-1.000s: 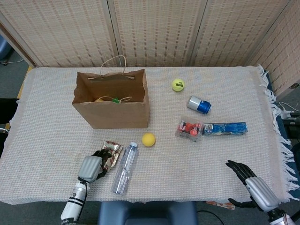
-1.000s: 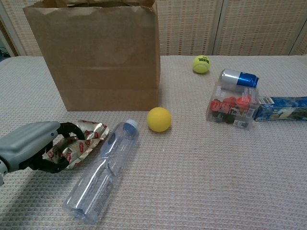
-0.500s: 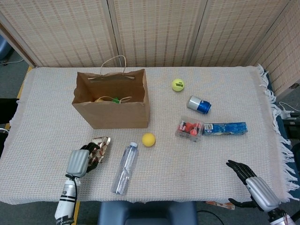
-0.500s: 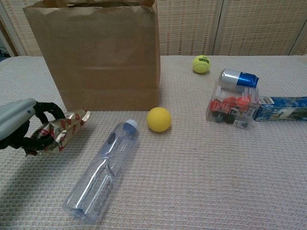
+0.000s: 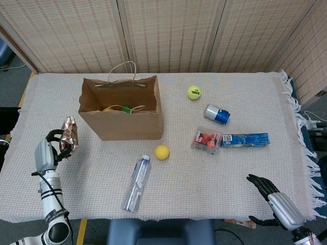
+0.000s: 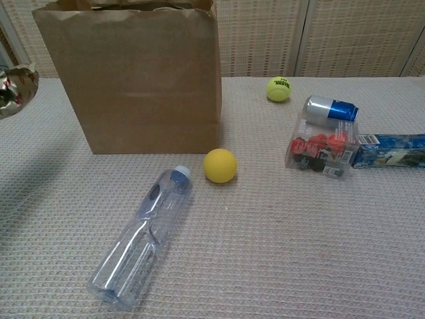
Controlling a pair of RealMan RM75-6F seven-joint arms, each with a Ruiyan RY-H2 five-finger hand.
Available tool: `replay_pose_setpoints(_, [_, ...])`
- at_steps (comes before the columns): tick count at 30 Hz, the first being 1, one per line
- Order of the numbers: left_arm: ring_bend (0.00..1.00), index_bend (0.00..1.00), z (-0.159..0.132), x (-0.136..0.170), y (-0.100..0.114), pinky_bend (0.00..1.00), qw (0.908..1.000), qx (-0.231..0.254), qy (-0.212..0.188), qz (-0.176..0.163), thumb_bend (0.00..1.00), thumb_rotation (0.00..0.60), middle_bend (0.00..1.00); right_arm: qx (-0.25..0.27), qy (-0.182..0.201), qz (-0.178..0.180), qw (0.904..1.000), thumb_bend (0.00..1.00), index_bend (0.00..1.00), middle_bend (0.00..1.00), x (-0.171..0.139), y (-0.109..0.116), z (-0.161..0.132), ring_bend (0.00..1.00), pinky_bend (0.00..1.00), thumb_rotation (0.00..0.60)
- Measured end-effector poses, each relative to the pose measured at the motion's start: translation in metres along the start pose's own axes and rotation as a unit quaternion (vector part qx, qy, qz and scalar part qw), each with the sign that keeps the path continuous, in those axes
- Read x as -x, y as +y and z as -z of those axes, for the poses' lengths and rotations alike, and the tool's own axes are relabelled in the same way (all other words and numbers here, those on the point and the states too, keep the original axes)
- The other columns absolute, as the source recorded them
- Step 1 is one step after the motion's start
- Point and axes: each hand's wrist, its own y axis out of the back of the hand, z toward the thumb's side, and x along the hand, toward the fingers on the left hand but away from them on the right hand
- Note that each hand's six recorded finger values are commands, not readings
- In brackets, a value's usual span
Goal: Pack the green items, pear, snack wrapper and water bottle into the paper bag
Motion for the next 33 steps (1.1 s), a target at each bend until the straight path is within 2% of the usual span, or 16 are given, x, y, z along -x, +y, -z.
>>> replay_pose_setpoints(2, [0.68,0.77,-0.015,-0.007,0.015,0.82,0.9992,0.038,0.005,-0.008,0.63,0.600,0.74,0.000,0.000,0.000,1.0000,0.08,0.00,0.00,0.000,0.000,0.000,0.00,0.00,0.600])
replay_pose_setpoints(5, [0.68,0.77,-0.044,-0.012,0.030,0.82,0.9980,0.059,-0.020,-0.013,0.63,0.600,0.74,0.001,0.000,-0.001,1.0000,0.08,0.00,0.00,0.000,0.000,0.000,0.00,0.00,0.600])
replay_pose_setpoints(13, [0.68,0.77,-0.129,-0.009,0.033,0.81,0.9913,0.076,-0.107,0.004,0.63,0.600,0.74,-0.002,-0.001,-0.002,1.0000,0.08,0.00,0.00,0.000,0.000,0.000,0.00,0.00,0.600])
replay_pose_setpoints(20, [0.68,0.77,-0.197,0.005,0.007,0.81,0.9812,0.054,-0.181,0.040,0.63,0.600,0.74,-0.001,-0.001,-0.004,1.0000,0.08,0.00,0.00,0.000,0.000,0.000,0.00,0.00,0.600])
replay_pose_setpoints(28, [0.67,0.76,-0.228,-0.006,-0.035,0.80,0.9751,-0.014,-0.216,0.050,0.63,0.600,0.73,0.003,0.000,-0.006,1.0000,0.08,0.00,0.00,-0.001,0.001,0.001,0.00,0.00,0.600])
replay_pose_setpoints(30, [0.60,0.69,-0.232,-0.011,-0.048,0.76,0.9727,-0.042,-0.222,0.055,0.59,0.600,0.65,0.006,-0.002,-0.006,1.0000,0.08,0.00,0.00,-0.001,0.002,0.001,0.00,0.00,0.600])
replay_pose_setpoints(33, [0.33,0.43,-0.232,-0.011,-0.069,0.53,0.9661,-0.079,-0.232,0.081,0.50,0.600,0.34,0.008,-0.004,-0.007,0.9999,0.08,0.00,0.00,-0.002,0.003,0.002,0.00,0.00,0.600])
